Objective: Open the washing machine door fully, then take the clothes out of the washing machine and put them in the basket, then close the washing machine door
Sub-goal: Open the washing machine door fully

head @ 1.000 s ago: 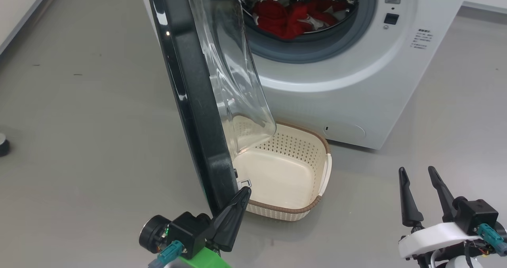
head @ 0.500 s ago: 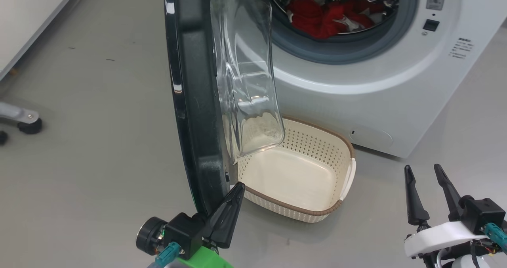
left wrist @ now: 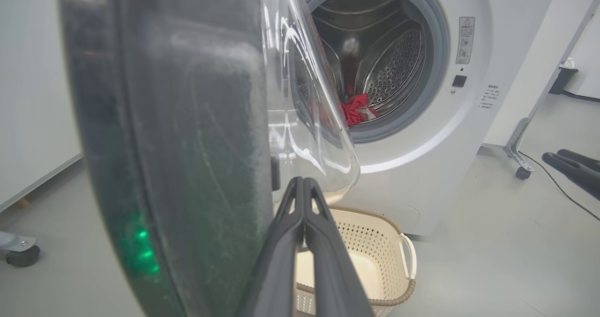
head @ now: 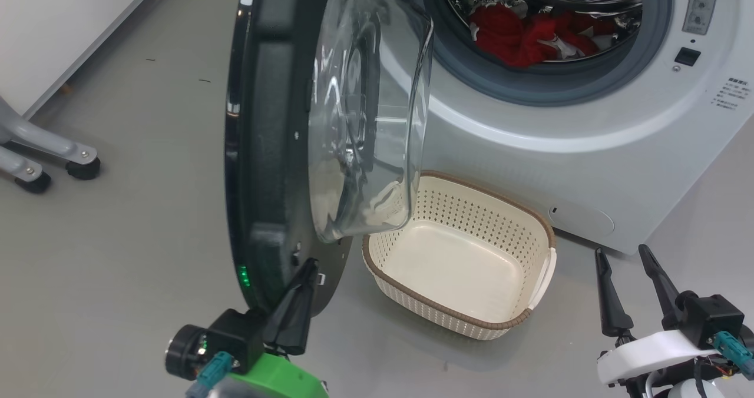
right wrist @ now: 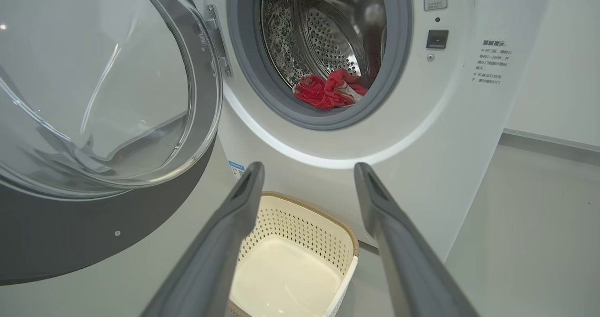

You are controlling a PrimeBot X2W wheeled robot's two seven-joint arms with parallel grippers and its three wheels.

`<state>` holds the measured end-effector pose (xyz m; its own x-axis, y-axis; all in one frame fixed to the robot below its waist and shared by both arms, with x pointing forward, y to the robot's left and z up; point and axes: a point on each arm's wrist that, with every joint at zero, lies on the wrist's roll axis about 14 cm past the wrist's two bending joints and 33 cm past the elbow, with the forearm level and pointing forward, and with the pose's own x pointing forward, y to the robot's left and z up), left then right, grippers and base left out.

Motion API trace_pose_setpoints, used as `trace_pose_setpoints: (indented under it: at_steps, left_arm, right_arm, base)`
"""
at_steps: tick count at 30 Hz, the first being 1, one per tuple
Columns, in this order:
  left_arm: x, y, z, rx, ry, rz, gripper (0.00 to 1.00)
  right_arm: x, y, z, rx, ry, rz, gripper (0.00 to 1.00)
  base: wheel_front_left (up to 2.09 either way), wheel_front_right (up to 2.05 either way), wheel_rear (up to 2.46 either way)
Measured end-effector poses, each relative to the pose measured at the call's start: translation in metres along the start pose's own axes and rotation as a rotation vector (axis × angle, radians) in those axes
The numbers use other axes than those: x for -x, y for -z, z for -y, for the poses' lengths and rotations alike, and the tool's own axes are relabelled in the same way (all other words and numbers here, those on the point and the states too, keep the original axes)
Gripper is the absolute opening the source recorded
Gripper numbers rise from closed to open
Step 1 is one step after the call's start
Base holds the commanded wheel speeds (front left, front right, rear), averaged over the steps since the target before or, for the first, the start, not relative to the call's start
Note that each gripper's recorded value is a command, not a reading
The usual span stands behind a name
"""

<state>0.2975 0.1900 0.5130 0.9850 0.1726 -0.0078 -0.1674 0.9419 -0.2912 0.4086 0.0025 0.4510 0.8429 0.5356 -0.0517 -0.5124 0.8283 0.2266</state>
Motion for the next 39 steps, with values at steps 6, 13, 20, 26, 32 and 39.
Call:
trace_pose_setpoints:
  at_steps: [6,13,20,26,32,39]
  left_arm:
    - [0.002,-0.004,-0.024,-0.025,-0.067,0.014,0.0]
    - [0.001,-0.005,-0.048,-0.047,-0.13,0.016,0.0]
    - [0.0,-0.002,-0.082,-0.068,-0.221,0.003,0.0]
    - [-0.004,-0.002,-0.101,-0.062,-0.279,-0.001,0.0]
    - [-0.013,-0.007,-0.121,-0.07,-0.333,0.013,0.0]
    - [-0.018,-0.01,-0.144,-0.055,-0.401,0.016,0.0]
  right_arm:
    - [0.0,-0.001,-0.002,0.009,-0.007,0.001,1.0]
    - [0.002,0.001,-0.001,0.008,-0.004,-0.003,1.0]
    - [0.004,0.002,0.006,0.006,0.013,-0.002,1.0]
    - [0.004,0.003,0.013,0.002,0.029,-0.003,1.0]
    - [0.001,0.002,0.019,0.001,0.036,0.004,1.0]
    - [0.0,0.004,0.021,-0.003,0.039,0.001,1.0]
  base:
    - [0.0,0.0,0.0]
    - [0.0,0.0,0.0]
    - [0.0,0.0,0.0]
    - [0.0,0.0,0.0]
    - [0.0,0.0,0.0]
    - [0.0,0.0,0.0]
